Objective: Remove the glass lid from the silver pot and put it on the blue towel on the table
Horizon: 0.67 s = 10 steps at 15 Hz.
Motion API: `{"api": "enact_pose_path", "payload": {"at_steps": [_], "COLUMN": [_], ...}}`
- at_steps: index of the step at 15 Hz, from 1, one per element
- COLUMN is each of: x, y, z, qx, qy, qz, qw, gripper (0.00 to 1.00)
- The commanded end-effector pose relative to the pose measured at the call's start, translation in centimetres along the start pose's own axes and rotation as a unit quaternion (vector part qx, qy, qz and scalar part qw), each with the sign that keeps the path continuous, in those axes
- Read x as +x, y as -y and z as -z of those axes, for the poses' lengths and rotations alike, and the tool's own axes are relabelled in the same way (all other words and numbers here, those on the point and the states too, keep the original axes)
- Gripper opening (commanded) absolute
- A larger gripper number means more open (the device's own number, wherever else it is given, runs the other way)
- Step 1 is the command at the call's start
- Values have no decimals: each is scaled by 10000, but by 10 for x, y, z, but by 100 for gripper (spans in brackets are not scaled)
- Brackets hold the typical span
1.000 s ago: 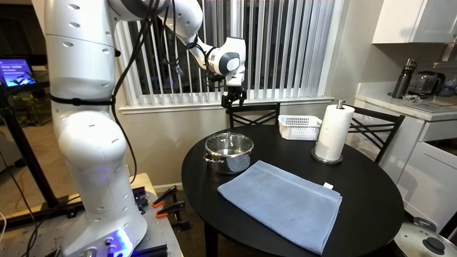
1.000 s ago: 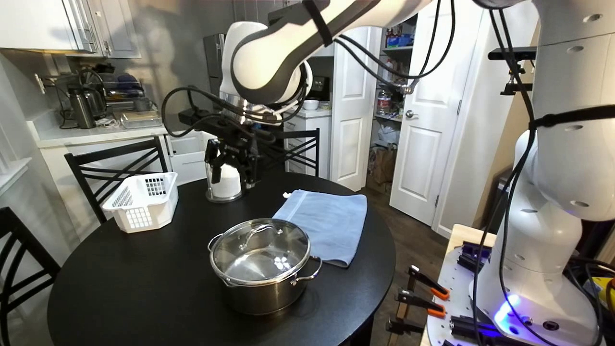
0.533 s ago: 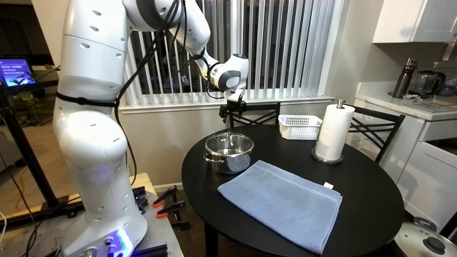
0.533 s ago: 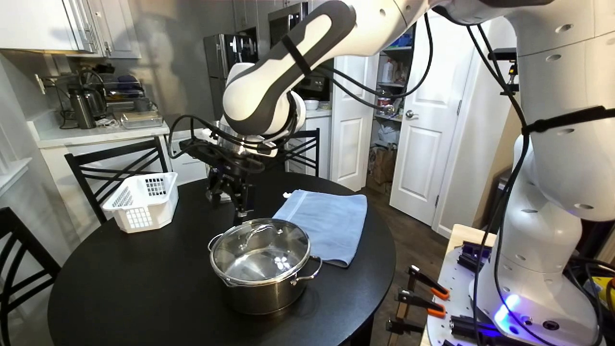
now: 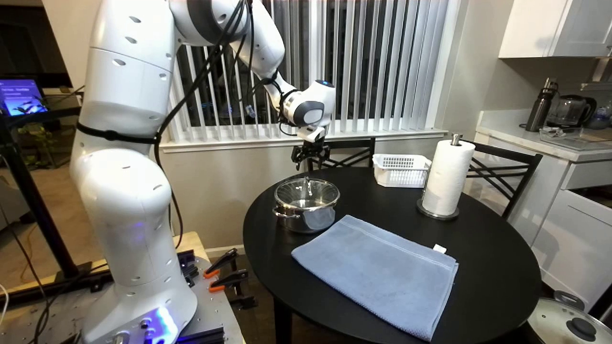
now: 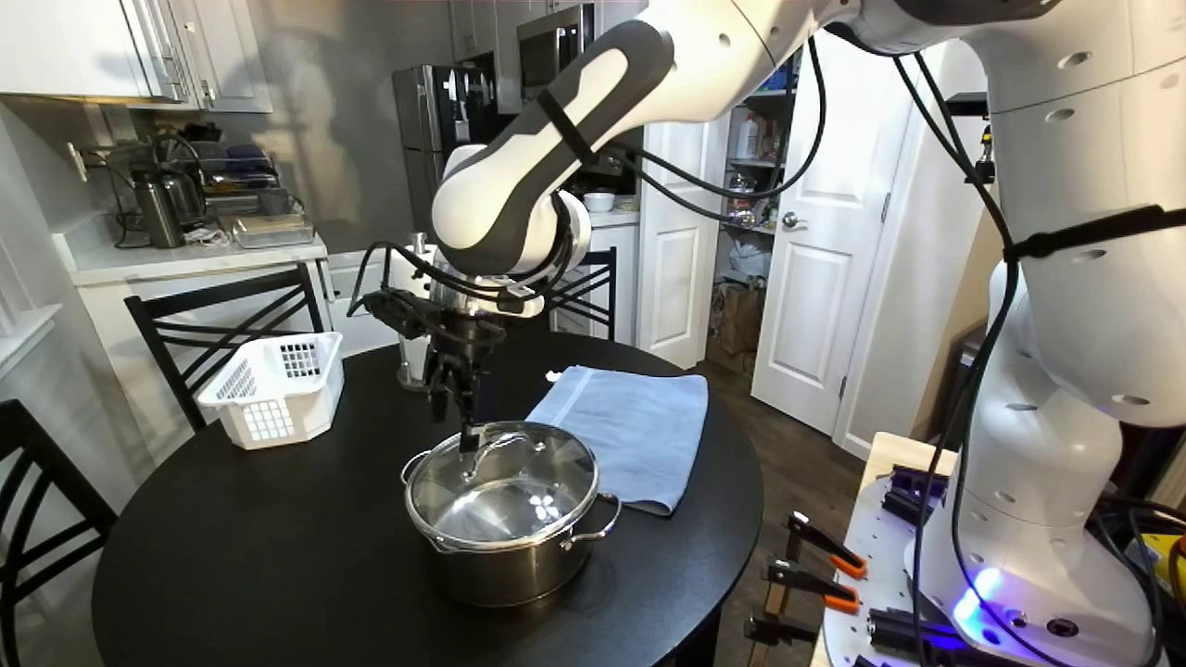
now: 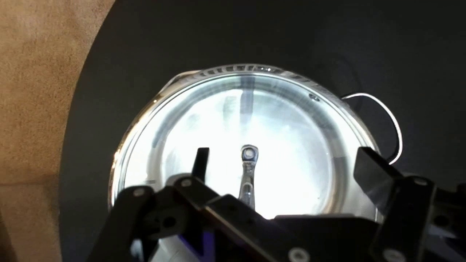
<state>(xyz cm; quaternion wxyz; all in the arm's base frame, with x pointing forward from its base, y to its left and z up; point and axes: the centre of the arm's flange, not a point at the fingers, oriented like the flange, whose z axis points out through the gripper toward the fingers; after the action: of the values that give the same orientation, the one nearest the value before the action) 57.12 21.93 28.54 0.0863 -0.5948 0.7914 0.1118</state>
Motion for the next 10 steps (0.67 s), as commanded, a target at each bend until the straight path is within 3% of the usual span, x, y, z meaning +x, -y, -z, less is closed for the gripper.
{"api": "enact_pose_path", "payload": {"at_steps": [1, 5, 10], "x": [4, 3, -22], "y": [-14, -26, -47], "z": [4, 6, -6], "qx": [-117, -1, 294], "qy": [-546, -1445, -2122], "qz": [-538, -912, -405], "qw": [9970, 9853, 9759], "gripper": [100, 100, 100]}}
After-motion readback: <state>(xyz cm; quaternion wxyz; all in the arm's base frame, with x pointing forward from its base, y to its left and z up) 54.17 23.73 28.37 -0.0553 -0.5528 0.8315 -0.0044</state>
